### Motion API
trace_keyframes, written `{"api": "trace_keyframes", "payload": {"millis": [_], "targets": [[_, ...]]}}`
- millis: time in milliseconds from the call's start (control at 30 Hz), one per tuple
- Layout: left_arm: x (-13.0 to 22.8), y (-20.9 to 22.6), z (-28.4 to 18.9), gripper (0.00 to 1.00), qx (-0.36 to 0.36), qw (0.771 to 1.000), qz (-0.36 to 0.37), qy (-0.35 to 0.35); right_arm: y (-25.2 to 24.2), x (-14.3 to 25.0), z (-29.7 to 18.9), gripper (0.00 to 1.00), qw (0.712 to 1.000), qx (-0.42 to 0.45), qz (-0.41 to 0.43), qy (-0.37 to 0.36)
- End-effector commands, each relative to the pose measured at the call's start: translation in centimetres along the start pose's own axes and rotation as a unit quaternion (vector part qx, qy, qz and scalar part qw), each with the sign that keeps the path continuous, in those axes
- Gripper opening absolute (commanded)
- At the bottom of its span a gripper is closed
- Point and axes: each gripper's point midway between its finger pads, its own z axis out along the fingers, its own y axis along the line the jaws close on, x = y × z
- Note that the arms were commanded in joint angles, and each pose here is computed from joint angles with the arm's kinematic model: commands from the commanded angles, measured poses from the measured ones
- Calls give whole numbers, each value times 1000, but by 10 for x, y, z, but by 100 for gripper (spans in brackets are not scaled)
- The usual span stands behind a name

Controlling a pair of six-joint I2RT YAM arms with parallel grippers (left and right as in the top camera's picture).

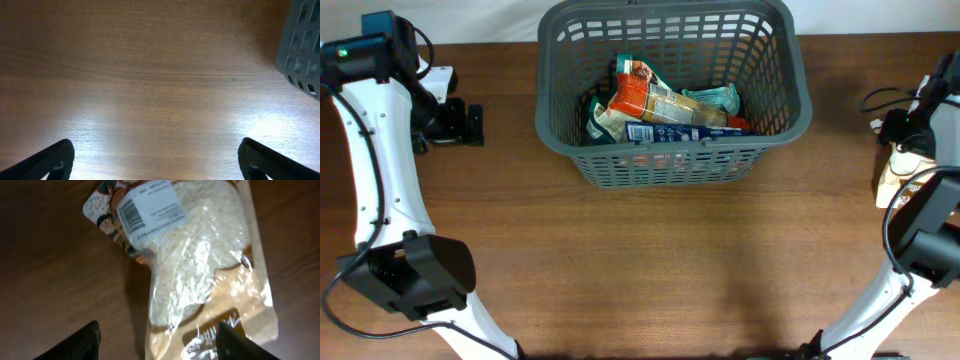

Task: Pack container
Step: 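Move right gripper to the clear rice bag and grasp it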

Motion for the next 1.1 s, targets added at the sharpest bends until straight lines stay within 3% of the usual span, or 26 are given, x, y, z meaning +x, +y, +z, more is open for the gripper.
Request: {"api": "trace_keyframes", "payload": {"millis": [0, 200, 433, 500, 600, 900, 1067], "targets": [[2, 0, -7, 99, 4, 1000, -9, -9, -8, 5, 25, 71, 1000, 12, -5, 16], [2, 0, -7, 99, 4, 1000, -9, -8, -14, 11, 48, 71, 999, 18, 0, 30], [2, 0, -7, 99, 4, 1000, -9, -8, -19, 18, 67, 63, 999, 21, 5, 44], [2, 0, -7, 99, 4, 1000, -9, -8, -17, 22, 72, 50, 998, 20, 4, 51], [2, 0, -7, 99, 4, 1000, -9, -8, -14, 31, 80, 4, 998, 18, 0, 67], [2, 0, -7, 99, 4, 1000, -9, -8, 12, 43, 69, 4, 994, -60, 17, 95], [2, 0, -7, 99, 4, 1000, -9, -8, 36, 7, 19, 4, 986, -155, 47, 48]]}}
